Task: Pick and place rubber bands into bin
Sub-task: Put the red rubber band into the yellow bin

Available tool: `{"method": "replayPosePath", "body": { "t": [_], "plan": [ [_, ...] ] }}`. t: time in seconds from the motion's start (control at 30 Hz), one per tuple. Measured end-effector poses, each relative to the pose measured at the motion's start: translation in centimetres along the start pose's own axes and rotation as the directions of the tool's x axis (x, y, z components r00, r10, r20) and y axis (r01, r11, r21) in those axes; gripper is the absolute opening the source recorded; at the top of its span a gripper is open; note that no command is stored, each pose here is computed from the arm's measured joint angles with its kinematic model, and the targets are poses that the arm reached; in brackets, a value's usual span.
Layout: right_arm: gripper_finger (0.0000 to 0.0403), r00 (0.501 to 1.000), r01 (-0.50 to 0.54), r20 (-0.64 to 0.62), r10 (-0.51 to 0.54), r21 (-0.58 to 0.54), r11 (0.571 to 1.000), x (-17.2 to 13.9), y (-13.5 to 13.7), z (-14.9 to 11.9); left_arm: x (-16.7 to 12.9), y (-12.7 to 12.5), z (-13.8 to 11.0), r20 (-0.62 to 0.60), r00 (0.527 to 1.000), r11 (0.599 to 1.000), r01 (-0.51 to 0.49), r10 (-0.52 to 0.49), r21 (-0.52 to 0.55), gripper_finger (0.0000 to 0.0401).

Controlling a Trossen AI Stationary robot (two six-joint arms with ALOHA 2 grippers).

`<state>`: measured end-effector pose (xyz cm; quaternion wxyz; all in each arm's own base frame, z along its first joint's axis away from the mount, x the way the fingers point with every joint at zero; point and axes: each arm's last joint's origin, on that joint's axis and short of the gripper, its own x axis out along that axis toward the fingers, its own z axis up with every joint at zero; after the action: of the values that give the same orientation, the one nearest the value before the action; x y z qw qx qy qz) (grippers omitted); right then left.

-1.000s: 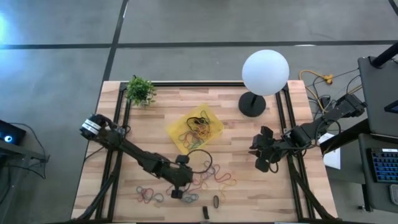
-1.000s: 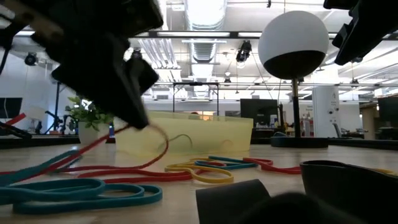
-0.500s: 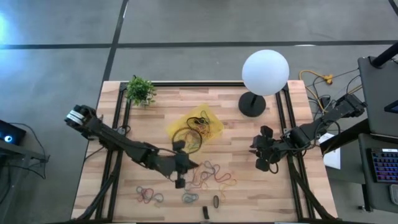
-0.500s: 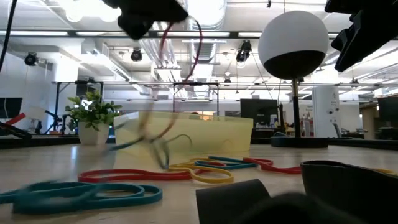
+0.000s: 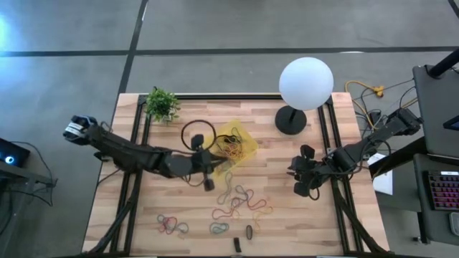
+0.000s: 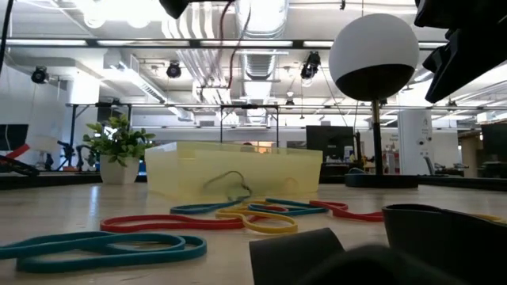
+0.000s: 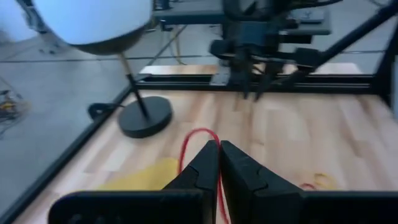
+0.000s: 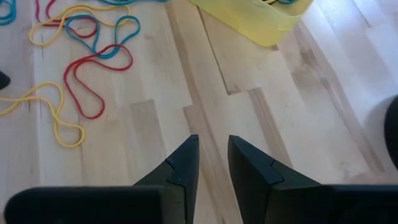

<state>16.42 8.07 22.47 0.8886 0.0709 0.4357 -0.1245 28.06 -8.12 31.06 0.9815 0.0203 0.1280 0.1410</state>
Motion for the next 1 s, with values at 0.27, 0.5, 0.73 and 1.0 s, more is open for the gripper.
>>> {"method": "replayPosePath", "body": {
  "t": [0.27,0.5,0.73,1.0],
  "plan": [
    [0.0065,1.000,-0.013,0.016,0.012,0.013,1.000,0.0,0.1,0.2,1.4,2.2,-0.8,-0.034,0.996,0.994,-0.078,0.081,0.079,0.0000],
    [0.0065,0.999,-0.013,0.051,0.009,0.069,0.998,0.0,0.2,0.4,2.8,4.5,-3.8,-0.129,0.987,0.991,-0.089,0.101,0.097,0.0000],
    [0.0063,0.996,-0.042,0.083,0.034,0.098,0.994,0.0,0.5,0.7,3.2,5.9,-6.5,-0.211,0.966,0.987,-0.137,0.151,0.079,0.0000],
    [0.0064,0.986,-0.042,0.164,0.020,0.131,0.991,-0.1,0.7,1.3,3.0,6.2,-8.2,-0.332,0.937,0.995,-0.097,0.104,0.040,0.0034]
  ]
}}
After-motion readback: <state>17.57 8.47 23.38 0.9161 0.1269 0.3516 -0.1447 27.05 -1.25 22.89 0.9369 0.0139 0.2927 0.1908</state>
